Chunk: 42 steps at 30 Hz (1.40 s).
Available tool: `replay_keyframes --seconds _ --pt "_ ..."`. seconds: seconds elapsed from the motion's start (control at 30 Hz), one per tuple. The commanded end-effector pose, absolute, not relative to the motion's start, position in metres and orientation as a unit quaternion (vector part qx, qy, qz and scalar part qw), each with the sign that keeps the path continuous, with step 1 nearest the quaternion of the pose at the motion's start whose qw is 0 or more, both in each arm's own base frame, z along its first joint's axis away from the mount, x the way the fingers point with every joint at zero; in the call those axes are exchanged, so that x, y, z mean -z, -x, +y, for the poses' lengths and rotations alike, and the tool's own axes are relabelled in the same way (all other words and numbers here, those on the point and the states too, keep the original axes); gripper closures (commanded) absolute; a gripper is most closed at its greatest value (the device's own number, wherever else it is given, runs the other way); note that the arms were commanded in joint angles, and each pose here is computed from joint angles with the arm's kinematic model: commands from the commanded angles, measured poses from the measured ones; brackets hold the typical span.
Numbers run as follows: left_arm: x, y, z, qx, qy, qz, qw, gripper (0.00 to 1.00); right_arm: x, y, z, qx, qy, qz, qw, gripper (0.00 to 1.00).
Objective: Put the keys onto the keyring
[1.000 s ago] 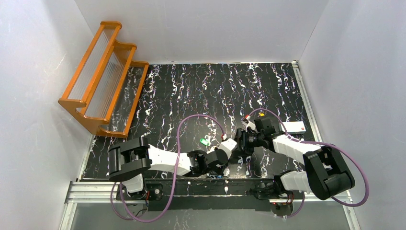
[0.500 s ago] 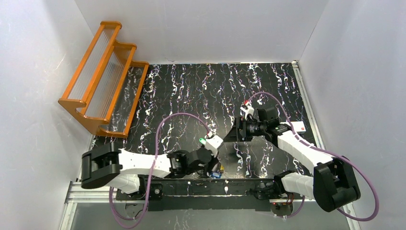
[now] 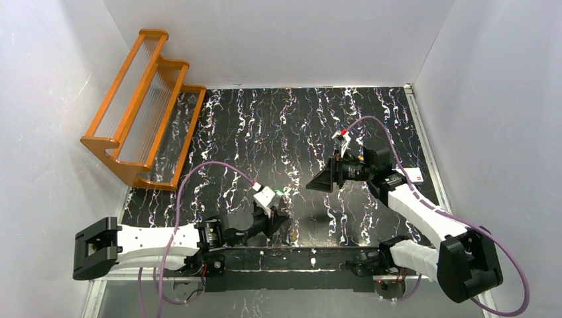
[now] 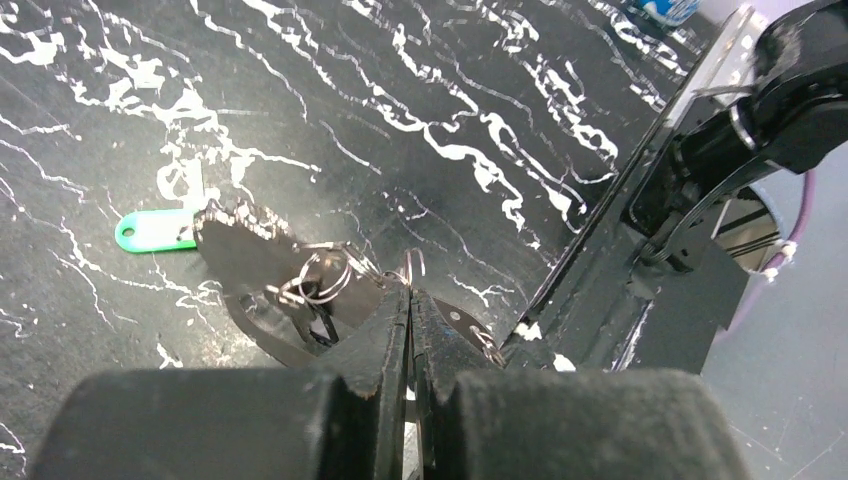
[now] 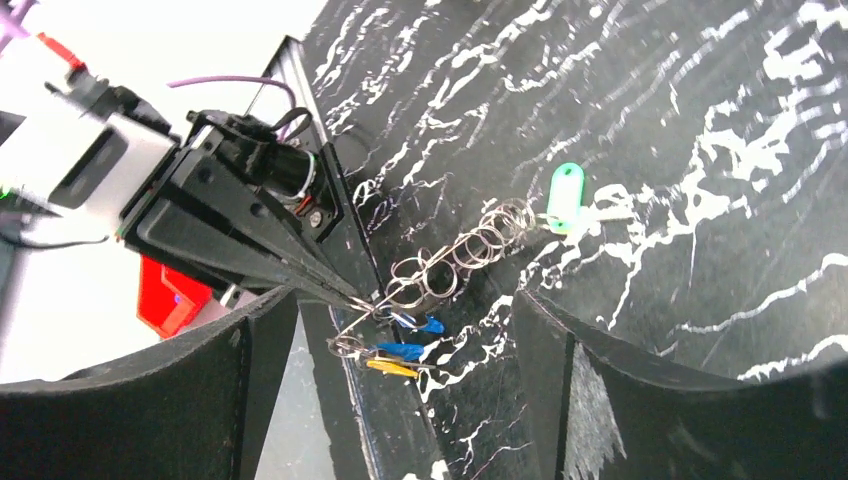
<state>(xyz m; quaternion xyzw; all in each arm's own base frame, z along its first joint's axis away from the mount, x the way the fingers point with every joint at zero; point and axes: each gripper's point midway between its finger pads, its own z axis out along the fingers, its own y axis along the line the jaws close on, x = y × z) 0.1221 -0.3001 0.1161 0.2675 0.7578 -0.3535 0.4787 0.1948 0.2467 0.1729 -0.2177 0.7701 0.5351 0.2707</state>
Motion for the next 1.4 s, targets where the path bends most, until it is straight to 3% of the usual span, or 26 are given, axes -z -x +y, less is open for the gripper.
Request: replay_keyframes --seconds 0.0,0.13,0.33,0.37,0.6,1.03,1.37 --pt "-0.144 -0.126 -0.299 0.380 -0.258 0.721 0.519 1.00 -0.208 -0.180 0.257 -0.582 0.319 0.667 0.338 0.15" --pt "-0.144 -0.122 -0.299 0.385 -0.276 0.711 0.520 1.00 -0.201 -0.152 0.271 -0.592 0.390 0.622 0.333 0.17" --pt "-0.139 -0.118 -0.299 0.384 -0.294 0.707 0.516 1.00 -0.179 -0.119 0.291 -0.560 0.499 0.563 0.347 0.45" --pt "-0.139 -0.117 -0.299 0.386 -0.296 0.706 0.515 1.00 -0.177 -0.115 0.291 -0.556 0.513 0.547 0.357 0.47" --pt "-0.138 -0.113 -0.301 0.392 -0.306 0.702 0.510 1.00 -0.174 -0.106 0.290 -0.513 0.578 0.474 0.422 0.47" --pt "-0.139 -0.108 -0.305 0.400 -0.317 0.698 0.502 1.00 -0.161 -0.109 0.303 -0.513 0.594 0.473 0.399 0.51" --pt "-0.140 -0.106 -0.308 0.407 -0.321 0.695 0.498 1.00 -0.153 -0.108 0.312 -0.514 0.603 0.473 0.385 0.60"
